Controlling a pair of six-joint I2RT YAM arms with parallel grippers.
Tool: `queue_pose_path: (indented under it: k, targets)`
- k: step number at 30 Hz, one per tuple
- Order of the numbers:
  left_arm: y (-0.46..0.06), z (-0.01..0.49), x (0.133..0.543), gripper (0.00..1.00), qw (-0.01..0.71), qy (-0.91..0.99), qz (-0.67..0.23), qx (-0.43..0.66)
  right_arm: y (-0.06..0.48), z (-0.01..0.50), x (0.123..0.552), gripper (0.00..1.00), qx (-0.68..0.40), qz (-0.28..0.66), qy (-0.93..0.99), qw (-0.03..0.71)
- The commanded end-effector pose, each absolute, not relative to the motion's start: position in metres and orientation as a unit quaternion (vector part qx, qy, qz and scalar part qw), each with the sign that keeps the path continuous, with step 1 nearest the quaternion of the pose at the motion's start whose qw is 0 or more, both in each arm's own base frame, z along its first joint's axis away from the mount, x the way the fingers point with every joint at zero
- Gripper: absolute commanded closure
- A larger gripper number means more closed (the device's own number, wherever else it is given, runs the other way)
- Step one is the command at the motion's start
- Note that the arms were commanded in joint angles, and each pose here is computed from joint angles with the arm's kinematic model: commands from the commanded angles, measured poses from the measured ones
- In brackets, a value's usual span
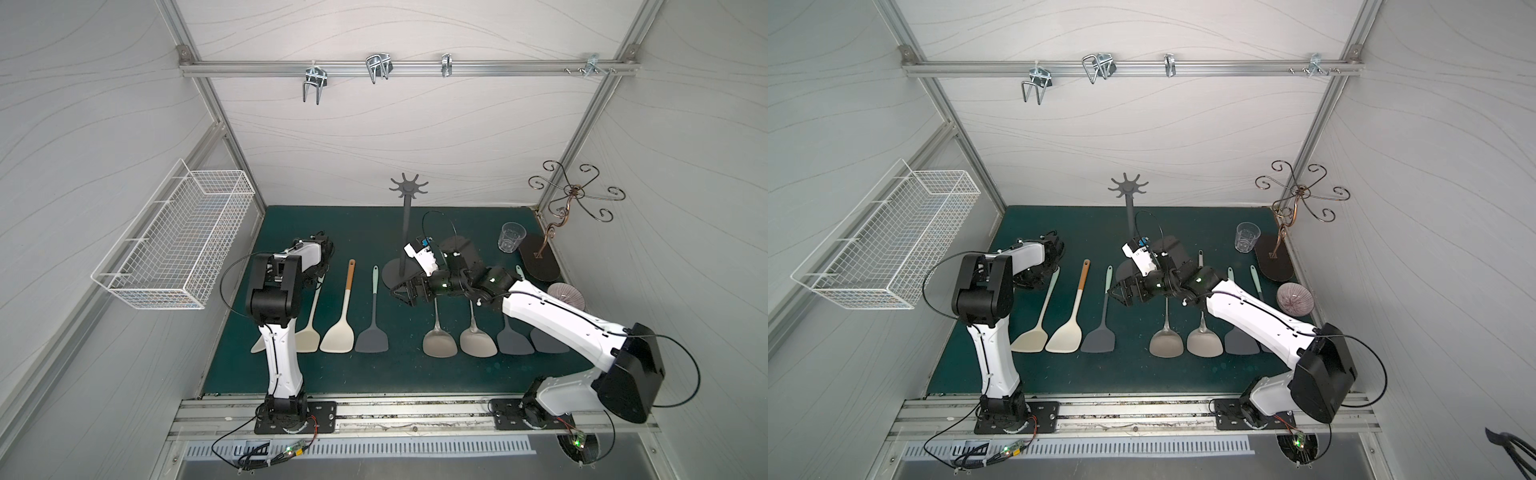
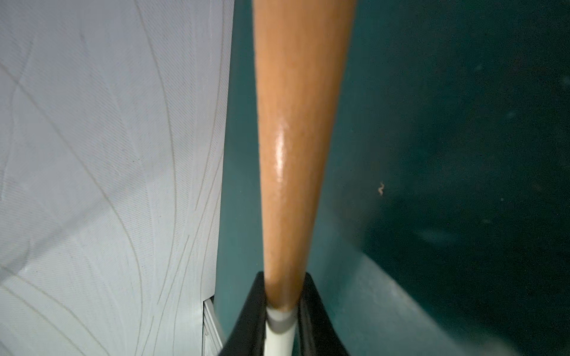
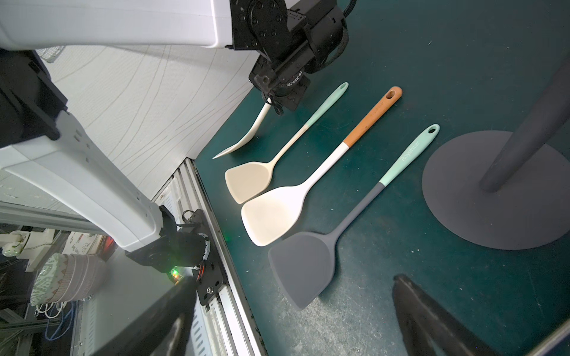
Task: Take the spatula off the kitchen utensil rack
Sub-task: Place the spatula at the center of the board.
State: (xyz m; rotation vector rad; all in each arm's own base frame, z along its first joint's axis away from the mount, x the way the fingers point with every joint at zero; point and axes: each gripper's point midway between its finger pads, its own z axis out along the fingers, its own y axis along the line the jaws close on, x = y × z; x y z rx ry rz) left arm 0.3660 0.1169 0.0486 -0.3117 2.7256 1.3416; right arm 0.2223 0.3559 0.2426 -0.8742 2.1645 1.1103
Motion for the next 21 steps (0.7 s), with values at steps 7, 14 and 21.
queue_pose_path:
  k: [7,14,21]
  targets:
    - [0.106,0.05,0.367,0.68,0.059,0.904,0.407,-0.118,0.361,0.249,0.219,0.01,-0.33,0.419,0.799,0.278]
    - [0.107,0.054,0.366,0.68,0.062,0.901,0.411,-0.121,0.359,0.249,0.217,0.01,-0.331,0.418,0.798,0.279]
    - [0.1,0.06,0.369,0.69,0.079,0.905,0.399,-0.124,0.358,0.249,0.216,0.01,-0.331,0.418,0.798,0.279]
